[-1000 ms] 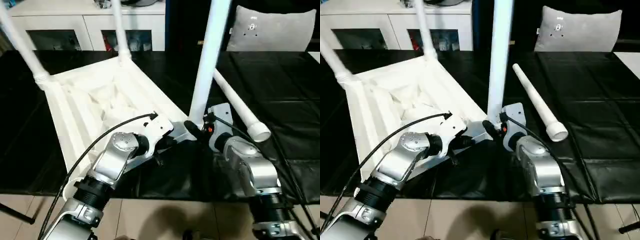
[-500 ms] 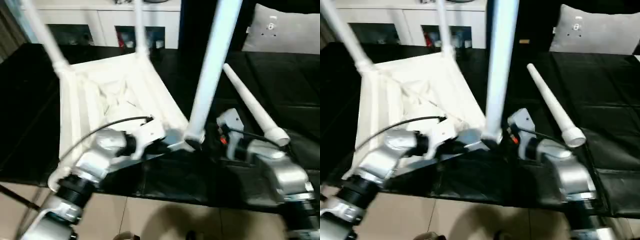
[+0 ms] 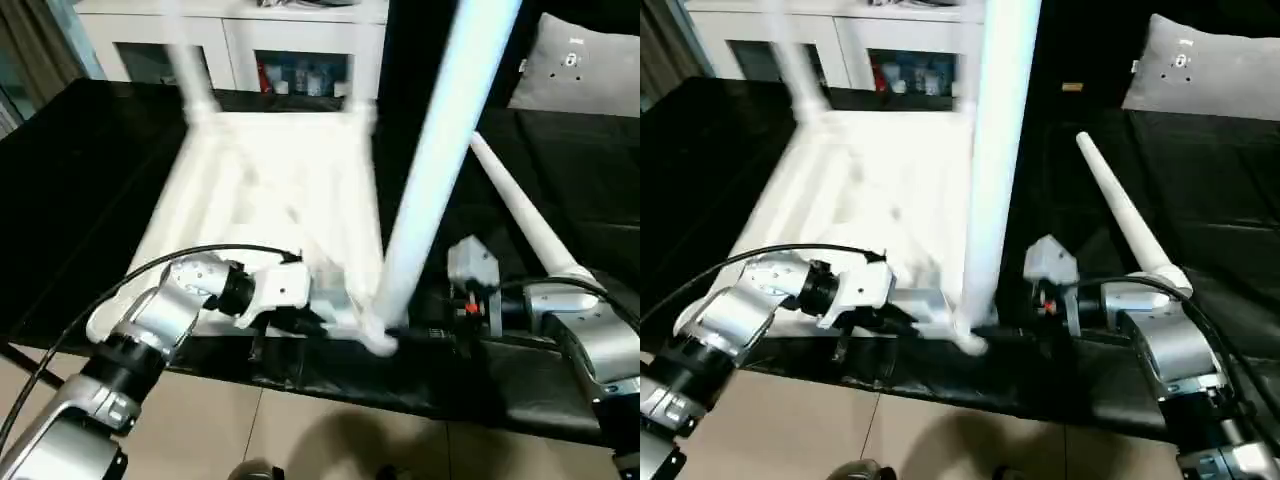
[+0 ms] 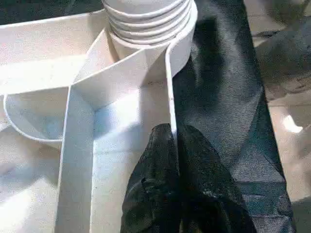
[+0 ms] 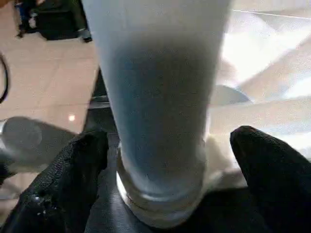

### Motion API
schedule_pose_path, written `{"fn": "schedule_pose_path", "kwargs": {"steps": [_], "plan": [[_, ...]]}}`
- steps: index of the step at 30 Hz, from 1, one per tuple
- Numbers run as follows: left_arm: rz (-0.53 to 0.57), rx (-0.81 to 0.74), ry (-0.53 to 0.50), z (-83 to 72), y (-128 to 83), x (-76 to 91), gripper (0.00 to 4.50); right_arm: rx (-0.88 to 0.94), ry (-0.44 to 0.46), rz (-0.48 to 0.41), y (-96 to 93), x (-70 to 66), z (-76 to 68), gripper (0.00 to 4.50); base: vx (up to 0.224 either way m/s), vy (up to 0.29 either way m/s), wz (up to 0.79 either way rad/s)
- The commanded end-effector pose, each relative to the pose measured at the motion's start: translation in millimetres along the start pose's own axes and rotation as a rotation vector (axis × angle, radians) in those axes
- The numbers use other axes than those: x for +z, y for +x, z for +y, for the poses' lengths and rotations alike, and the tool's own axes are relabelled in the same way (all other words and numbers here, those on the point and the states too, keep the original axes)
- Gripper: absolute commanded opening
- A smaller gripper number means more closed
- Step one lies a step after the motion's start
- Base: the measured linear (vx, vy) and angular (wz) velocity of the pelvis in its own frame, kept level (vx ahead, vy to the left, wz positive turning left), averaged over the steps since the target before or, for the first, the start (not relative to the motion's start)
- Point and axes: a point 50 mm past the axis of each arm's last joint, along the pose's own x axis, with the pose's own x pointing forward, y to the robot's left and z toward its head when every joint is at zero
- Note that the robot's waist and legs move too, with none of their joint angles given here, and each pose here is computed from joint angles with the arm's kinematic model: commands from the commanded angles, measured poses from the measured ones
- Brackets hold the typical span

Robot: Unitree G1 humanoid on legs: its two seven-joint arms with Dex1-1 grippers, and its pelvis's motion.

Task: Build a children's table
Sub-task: Rotate leg to tighten

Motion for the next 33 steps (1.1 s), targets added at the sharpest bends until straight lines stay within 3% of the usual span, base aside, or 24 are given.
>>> {"fn": "schedule_pose_path", "kwargs": {"steps": [1,5,18,23,27,33], "plan": [[0.018,-0.063,0.057,-0.3,5.5,4.8,0.00,0.030,-0.020,0.021,3.2,-1.9,0.8,4.05,0.000,0.000,0.00],[0.017,-0.057,0.059,0.6,6.3,4.1,0.00,0.055,-0.023,0.024,6.1,-3.1,3.3,3.99,0.000,0.000,0.00],[0.019,-0.055,0.061,1.5,4.2,-0.2,0.00,0.089,0.009,0.023,10.5,-6.9,5.5,2.79,0.000,0.000,0.00],[-0.046,0.011,-0.020,2.3,5.0,3.4,0.00,0.066,0.090,-0.106,20.0,0.8,10.7,2.66,0.000,0.000,0.00],[-0.077,0.088,-0.090,3.7,10.1,8.4,0.00,-0.068,0.172,-0.155,35.7,1.8,6.9,2.63,0.000,0.000,0.00],[-0.156,0.284,-0.207,16.9,40.3,32.1,0.00,-0.495,0.307,-0.195,62.8,1.6,-18.5,2.58,0.000,0.000,0.00]]}}
